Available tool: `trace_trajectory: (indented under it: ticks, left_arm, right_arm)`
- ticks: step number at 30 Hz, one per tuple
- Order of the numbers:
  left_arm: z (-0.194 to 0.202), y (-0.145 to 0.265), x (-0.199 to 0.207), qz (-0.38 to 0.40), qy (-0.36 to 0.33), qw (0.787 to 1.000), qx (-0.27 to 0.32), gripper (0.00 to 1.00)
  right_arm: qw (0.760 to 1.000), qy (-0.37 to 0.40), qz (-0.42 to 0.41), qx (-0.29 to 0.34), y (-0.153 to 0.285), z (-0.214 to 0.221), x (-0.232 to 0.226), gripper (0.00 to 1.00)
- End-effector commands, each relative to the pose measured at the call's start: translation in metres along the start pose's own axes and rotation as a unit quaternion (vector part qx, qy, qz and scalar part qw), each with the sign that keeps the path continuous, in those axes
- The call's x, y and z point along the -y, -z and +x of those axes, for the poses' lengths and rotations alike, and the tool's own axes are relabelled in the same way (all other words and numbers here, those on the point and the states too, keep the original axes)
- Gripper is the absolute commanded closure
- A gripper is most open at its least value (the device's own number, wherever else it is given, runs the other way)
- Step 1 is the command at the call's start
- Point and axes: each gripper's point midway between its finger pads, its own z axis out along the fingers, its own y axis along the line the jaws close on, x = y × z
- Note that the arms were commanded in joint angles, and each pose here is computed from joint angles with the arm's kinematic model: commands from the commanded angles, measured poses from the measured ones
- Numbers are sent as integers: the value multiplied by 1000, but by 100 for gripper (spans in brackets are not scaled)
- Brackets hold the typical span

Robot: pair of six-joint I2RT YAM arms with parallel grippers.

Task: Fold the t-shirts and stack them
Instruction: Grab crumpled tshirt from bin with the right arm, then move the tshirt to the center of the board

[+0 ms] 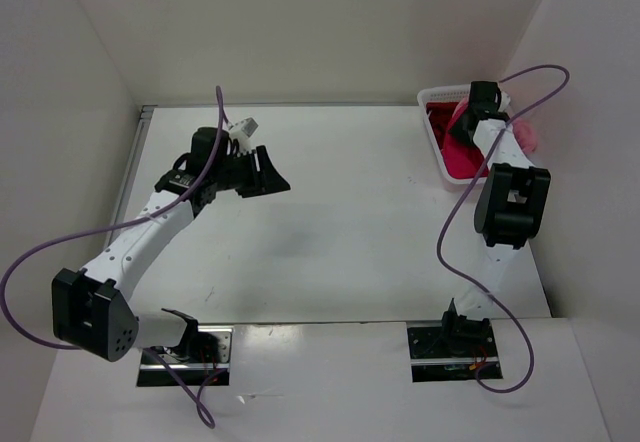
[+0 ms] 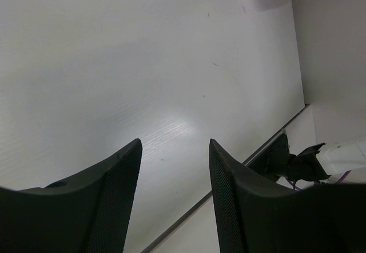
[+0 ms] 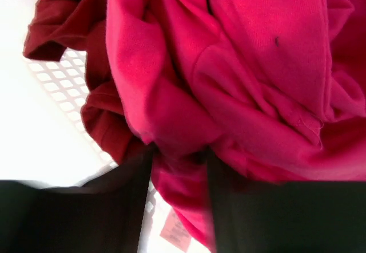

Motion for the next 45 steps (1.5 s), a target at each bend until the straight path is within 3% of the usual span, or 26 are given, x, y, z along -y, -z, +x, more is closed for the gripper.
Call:
trace_trajectory:
  ticks: [1,3,5,10,15,20,22,23,24,27,29,31,34,35,37,38,41,42,45]
  left_arm:
    - [-1,1,3,1,-21,1000,6,42]
    - [-2,1,1,-2,-21,1000,8,43]
    - [-7,4,6,0,-24,1000,13,43]
    - [-19,7,17,12,-27,999,23,44]
    - [-41,7,34,31,-37,998,36,44]
    - [-81,22,44,39,-22,996,75,44]
    - [-98,30,37,36,-12,995,92,41]
    - [-103,31,32,31,-8,995,97,41]
    - [-109,36,20,18,9,994,105,41]
    - [-127,52,11,13,30,991,127,41]
    - [-135,60,-11,-4,53,989,140,40]
    - [-133,65,-32,-22,79,986,145,40]
    - [-132,68,-47,-46,81,983,155,39]
    - [-126,64,-55,-57,89,983,150,38]
    - [-113,58,-64,-62,97,983,141,36]
    - [-107,53,-63,-56,96,985,132,36]
    - [-87,31,-76,-75,99,987,101,35]
    - [-82,23,-74,-79,84,989,92,35]
    - [-65,7,-84,-106,83,989,64,35]
  right_arm:
    - [998,2,-34,44,7,-35,-22,67]
    - [998,2,-36,48,7,-37,-23,84]
    - [996,-9,-53,77,36,-57,-29,94]
    - [980,-46,-96,167,136,-105,-39,98]
    - [943,-42,-225,242,283,-128,-85,98]
    - [859,-14,-439,261,441,-126,-163,98]
    - [807,-3,-533,253,500,-121,-186,98]
    - [792,-2,-558,246,513,-120,-192,98]
    - [761,16,-606,230,540,-113,-197,98]
    - [720,15,-664,200,568,-104,-211,96]
    - [716,9,-677,170,559,-95,-222,96]
    - [737,10,-669,96,502,-60,-235,96]
    - [794,10,-607,14,385,-4,-237,95]
    - [824,11,-566,-11,330,16,-223,95]
    - [854,-3,-516,-56,251,41,-208,95]
    - [872,-16,-483,-76,205,47,-197,91]
    - [902,-11,-419,-102,155,60,-190,59]
    - [912,-3,-402,-78,156,51,-194,47]
    - [921,44,-384,-46,188,67,-206,38]
